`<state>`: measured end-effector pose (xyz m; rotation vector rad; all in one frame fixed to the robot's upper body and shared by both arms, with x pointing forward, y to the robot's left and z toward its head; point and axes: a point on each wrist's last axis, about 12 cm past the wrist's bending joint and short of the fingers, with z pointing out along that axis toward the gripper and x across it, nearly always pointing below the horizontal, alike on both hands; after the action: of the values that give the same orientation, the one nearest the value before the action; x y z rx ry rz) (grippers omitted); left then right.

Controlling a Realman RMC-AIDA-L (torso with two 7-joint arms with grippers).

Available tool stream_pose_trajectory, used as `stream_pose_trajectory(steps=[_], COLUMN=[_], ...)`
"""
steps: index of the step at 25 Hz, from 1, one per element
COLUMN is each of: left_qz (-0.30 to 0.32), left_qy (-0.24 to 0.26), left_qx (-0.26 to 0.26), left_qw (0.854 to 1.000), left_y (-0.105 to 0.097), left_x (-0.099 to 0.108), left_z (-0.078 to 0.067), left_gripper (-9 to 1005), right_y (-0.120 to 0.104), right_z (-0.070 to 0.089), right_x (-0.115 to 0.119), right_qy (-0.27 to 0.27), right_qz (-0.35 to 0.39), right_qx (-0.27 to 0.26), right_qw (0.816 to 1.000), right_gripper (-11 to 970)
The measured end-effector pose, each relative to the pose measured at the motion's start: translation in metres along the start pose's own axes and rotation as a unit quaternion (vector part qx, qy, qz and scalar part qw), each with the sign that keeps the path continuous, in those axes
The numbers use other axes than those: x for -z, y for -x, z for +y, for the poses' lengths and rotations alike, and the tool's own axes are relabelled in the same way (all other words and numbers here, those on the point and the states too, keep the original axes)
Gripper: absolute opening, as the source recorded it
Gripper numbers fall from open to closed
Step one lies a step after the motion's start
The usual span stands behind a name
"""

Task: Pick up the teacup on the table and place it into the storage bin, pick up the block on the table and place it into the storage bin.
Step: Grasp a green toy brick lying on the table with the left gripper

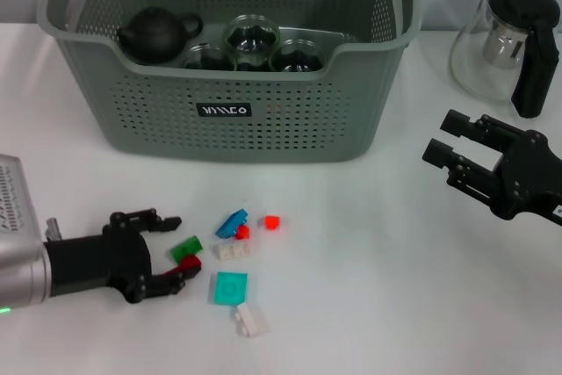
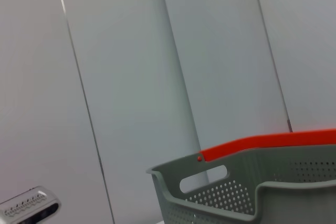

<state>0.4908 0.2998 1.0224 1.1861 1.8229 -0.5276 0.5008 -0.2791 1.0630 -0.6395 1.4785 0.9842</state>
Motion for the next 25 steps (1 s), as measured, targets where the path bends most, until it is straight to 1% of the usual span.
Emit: stream_pose_trajectory(steps=[3, 7, 11, 13, 17, 20, 25], left_qz=[-0.002, -0.004, -0.015, -0.022, -0.024, -0.023, -0.032], left_qy=[0.011, 0.012, 0.004, 0.01, 0.02, 0.034, 0.07], left_qx=[-0.001, -0.005, 0.002, 0.009, 0.009, 0.01, 0.013], left_qw=[1.0, 1.0, 1.0, 1.0, 0.999, 0.999, 0.997], left_y=[0.001, 0.003, 0.001, -0.002, -0.006, -0.007, -0.01], left_x=[0.002, 0.003, 0.007, 0.013, 0.015, 0.016, 0.024], left_z=[0.004, 0.006, 0.0, -0.003, -0.005, -0.003, 0.002], left_gripper=[720, 720, 720, 720, 720, 721, 721], right_y=[0.0, 0.001, 0.0, 0.001, 0.002, 0.003, 0.002], right_z=[0.0, 0.0, 0.0, 0.0, -0.001, -0.001, -0.001], right_x=[0.0, -0.001, 0.0, 0.0, -0.002, -0.003, -0.003], right_qy=[0.0, 0.002, 0.002, 0.002, 0.004, 0.005, 0.004], right_qz=[0.0, -0.001, -0.001, -0.001, -0.001, -0.002, -0.001], right_qx=[0.0, 0.001, 0.001, 0.001, 0.004, 0.004, 0.003], right_qw=[1.0, 1.0, 1.0, 1.0, 1.0, 1.0, 1.0], right_gripper=[577, 577, 577, 577, 577, 577, 577])
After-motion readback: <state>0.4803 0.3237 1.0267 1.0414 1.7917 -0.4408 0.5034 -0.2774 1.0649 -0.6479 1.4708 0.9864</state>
